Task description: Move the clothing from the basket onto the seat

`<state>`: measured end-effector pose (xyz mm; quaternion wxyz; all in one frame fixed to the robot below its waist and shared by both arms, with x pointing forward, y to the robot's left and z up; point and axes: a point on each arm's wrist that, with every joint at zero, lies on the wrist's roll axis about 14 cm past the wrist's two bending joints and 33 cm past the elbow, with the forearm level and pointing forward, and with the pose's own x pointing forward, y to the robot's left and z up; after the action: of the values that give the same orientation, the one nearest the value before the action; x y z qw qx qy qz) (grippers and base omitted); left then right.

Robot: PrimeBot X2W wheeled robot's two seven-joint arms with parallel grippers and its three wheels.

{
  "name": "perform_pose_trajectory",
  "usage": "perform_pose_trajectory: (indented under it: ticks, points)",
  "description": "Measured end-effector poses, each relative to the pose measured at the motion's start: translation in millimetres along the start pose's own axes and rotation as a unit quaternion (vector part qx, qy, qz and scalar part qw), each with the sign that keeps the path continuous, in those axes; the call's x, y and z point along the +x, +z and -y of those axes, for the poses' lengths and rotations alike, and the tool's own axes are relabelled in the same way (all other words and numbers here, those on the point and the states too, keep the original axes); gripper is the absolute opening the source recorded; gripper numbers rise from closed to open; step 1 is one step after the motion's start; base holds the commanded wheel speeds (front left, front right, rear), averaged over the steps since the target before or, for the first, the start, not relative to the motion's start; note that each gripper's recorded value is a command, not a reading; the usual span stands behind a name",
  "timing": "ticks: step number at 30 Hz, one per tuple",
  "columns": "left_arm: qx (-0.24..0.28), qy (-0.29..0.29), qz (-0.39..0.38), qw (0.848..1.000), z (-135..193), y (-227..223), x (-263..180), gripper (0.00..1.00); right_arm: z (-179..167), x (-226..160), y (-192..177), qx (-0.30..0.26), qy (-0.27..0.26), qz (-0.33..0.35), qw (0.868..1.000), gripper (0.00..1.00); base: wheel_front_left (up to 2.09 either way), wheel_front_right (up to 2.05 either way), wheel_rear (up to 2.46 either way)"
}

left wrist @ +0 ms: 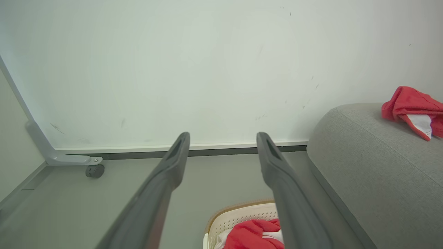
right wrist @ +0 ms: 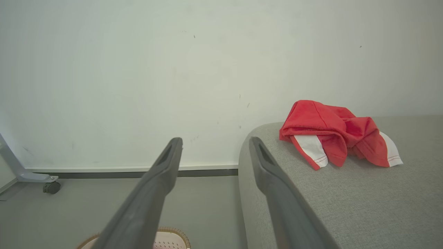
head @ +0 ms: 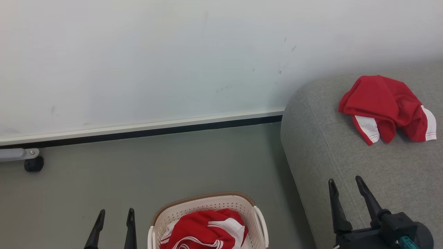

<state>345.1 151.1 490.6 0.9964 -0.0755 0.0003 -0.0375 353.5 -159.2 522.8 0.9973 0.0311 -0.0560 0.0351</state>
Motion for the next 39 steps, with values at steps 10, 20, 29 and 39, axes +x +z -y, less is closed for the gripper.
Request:
perform_pose_trajectory:
  ticks: [10,20,29,39]
  points:
    - [0.005,-0.034,-0.027,0.999,21,-20,19,1.0,17,15,-4,0.0,-0.023,-0.003,1.0,1.0,0.0,0.0,0.0]
    - [0.023,-0.104,-0.107,0.989,54,-73,57,1.0,34,42,-12,-0.018,-0.039,-0.007,0.999,1.0,0.0,0.0,0.0]
    - [0.057,-0.181,-0.216,0.958,86,-144,62,1.0,43,65,-17,-0.027,-0.045,-0.003,0.999,1.0,0.0,0.0,0.0]
    - [0.09,-0.257,-0.306,0.912,116,-212,63,1.0,45,95,-18,-0.023,-0.047,0.018,0.998,1.0,0.0,0.0,0.0]
